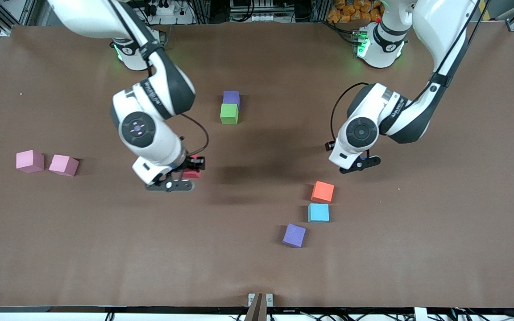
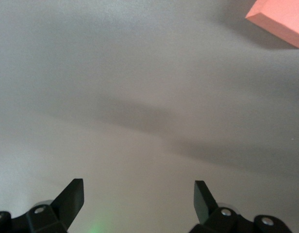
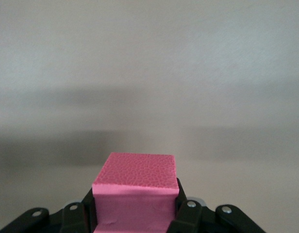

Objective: Arrange blocks into number 1
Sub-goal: 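Place the red block in line beside the green block with the right gripper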

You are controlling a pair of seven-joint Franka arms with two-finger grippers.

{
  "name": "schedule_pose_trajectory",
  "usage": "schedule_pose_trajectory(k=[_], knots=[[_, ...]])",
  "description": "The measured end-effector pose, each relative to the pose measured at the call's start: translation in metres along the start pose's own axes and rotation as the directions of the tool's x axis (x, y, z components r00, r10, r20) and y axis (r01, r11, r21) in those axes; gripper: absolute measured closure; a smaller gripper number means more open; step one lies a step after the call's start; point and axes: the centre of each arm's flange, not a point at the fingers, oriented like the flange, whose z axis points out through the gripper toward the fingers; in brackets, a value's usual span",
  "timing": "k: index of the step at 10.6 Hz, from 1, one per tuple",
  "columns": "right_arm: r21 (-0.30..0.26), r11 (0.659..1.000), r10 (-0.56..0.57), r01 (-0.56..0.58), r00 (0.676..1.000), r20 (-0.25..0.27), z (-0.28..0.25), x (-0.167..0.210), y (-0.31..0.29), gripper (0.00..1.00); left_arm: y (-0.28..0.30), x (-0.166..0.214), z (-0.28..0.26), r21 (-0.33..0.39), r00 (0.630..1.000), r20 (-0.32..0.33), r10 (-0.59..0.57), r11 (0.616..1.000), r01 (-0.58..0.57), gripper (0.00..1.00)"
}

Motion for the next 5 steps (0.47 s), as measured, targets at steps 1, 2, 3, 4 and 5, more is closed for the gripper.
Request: schedule_pose_trajectory(k=[1, 2, 3, 4, 5], knots=[[-0.004, 1.0, -0.006, 0.006, 1.0, 0.004, 0.006, -0.01, -0.014, 0.41, -0.005, 0.004, 0.001, -0.011, 1.0, -0.005, 0.003, 1.0, -0.003, 0.0], [-0.005, 1.0, -0.012, 0.012, 1.0, 0.001, 0.018, -0.021, -0.029, 0.41, -0.01, 0.01, 0.003, -0.027, 1.0, -0.013, 0.0, 1.0, 0.0, 0.0], [-0.002, 1.0, -0.019, 0.019, 1.0, -0.008, 0.033, -0.035, -0.043, 0.41, -0.012, 0.013, 0.004, -0.038, 1.0, -0.02, 0.003, 0.999, -0.004, 0.0], [0.001, 0.999, -0.032, 0.032, 0.999, -0.017, 0.05, -0.05, -0.053, 0.41, -0.011, 0.013, 0.005, -0.045, 1.0, -0.025, 0.006, 0.999, -0.007, 0.0], [0.001, 0.999, -0.049, 0.049, 0.999, -0.022, 0.066, -0.067, -0.059, 0.41, -0.008, 0.012, 0.006, -0.051, 0.999, -0.031, 0.01, 0.999, -0.012, 0.0]])
